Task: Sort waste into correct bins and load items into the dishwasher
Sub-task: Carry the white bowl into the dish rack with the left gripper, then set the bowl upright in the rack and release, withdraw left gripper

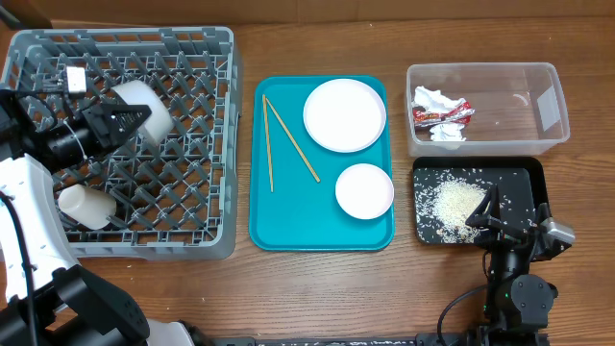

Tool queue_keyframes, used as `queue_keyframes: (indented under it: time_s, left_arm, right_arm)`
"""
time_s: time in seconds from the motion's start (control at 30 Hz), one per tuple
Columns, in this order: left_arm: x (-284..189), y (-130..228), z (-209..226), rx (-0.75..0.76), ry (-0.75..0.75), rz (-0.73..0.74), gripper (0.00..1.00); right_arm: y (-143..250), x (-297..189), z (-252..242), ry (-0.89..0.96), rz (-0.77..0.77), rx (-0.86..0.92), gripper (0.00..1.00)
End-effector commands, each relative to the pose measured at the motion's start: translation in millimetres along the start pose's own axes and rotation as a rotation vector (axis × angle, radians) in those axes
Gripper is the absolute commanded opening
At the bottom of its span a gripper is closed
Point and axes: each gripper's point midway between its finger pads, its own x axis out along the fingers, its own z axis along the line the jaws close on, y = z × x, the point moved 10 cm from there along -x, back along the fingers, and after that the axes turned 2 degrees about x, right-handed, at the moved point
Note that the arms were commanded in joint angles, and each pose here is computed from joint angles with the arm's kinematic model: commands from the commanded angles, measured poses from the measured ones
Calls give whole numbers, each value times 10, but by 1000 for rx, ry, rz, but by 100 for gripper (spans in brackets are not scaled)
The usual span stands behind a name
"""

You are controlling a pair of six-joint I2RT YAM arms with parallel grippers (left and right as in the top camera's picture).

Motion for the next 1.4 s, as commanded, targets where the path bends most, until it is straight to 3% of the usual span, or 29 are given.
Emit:
queue_keyframes:
  time_s: [0.0, 0.27, 0.37, 0.6, 0.8, 1.17, 1.27, 1.37]
  left_arm:
    - [16, 44, 81, 112, -110, 47, 4]
    - [423, 312, -216, 398, 43, 232, 4]
    - [495, 328, -269, 408, 67, 245, 4]
    - [282, 182, -92, 245, -29, 156, 4]
    - [-202, -46, 207, -45, -145, -49, 4]
    - [-304, -251, 525, -411, -143, -282, 4]
    - [-250, -229, 698, -439, -130, -361, 4]
    - [-227, -245, 776, -340, -98, -440, 4]
  right_arm:
    - [11, 0, -16, 6, -11, 3, 100]
    - [11, 0, -16, 6, -11, 3, 100]
    - [11, 0, -16, 6, -11, 3, 100]
    - [12, 0, -16, 5, -11, 3, 100]
    - [11, 0, -16, 6, -11, 3, 100]
    - [11, 0, -16, 6, -11, 3, 100]
    - [11, 0, -16, 6, -11, 3, 100]
    - [11, 0, -16, 6, -11, 3, 100]
